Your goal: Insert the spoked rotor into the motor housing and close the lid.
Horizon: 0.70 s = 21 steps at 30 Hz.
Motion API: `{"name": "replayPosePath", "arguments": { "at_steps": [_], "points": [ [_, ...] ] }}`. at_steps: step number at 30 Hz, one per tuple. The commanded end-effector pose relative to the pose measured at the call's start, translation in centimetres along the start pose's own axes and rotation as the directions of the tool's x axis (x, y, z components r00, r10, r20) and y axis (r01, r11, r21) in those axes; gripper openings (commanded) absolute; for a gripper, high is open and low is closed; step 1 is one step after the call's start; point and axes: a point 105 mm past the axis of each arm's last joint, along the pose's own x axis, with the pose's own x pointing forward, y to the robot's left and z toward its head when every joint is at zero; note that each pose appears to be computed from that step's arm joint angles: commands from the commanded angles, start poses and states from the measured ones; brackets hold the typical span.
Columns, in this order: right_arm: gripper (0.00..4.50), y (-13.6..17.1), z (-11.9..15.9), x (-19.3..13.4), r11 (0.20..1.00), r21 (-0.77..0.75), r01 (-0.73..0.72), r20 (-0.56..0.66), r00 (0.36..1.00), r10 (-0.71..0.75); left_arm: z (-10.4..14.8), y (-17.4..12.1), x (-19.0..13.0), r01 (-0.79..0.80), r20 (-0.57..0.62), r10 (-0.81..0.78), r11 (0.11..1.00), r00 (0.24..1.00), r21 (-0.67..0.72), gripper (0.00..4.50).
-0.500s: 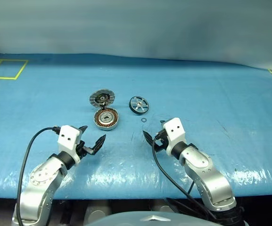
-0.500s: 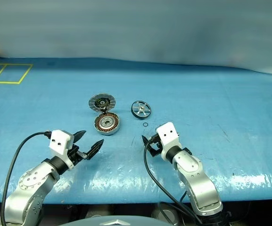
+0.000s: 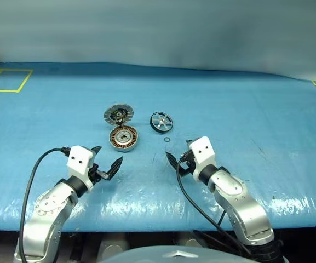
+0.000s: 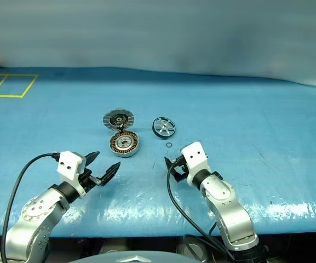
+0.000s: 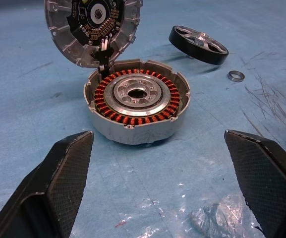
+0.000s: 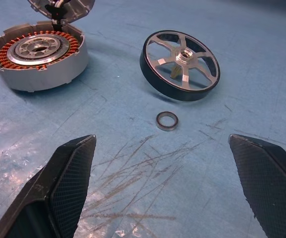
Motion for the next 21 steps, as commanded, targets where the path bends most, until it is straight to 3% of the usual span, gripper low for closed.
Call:
{"name": "replayPosePath", "arguments": {
  "at_steps": [1,21],
  "points": [
    [4.50,0.21,0.86,0.10,1.000,-0.006,-0.007,0.034,0.999,0.007,0.78,-0.19,-0.08,0.011,0.030,-0.011,1.000,0.999,0.023,4.49],
    [4.50,0.53,0.90,0.26,0.999,-0.038,-0.039,0.016,0.999,0.040,0.86,-0.17,-0.04,0.003,0.036,-0.004,1.000,0.999,0.031,4.49]
  ]
}}
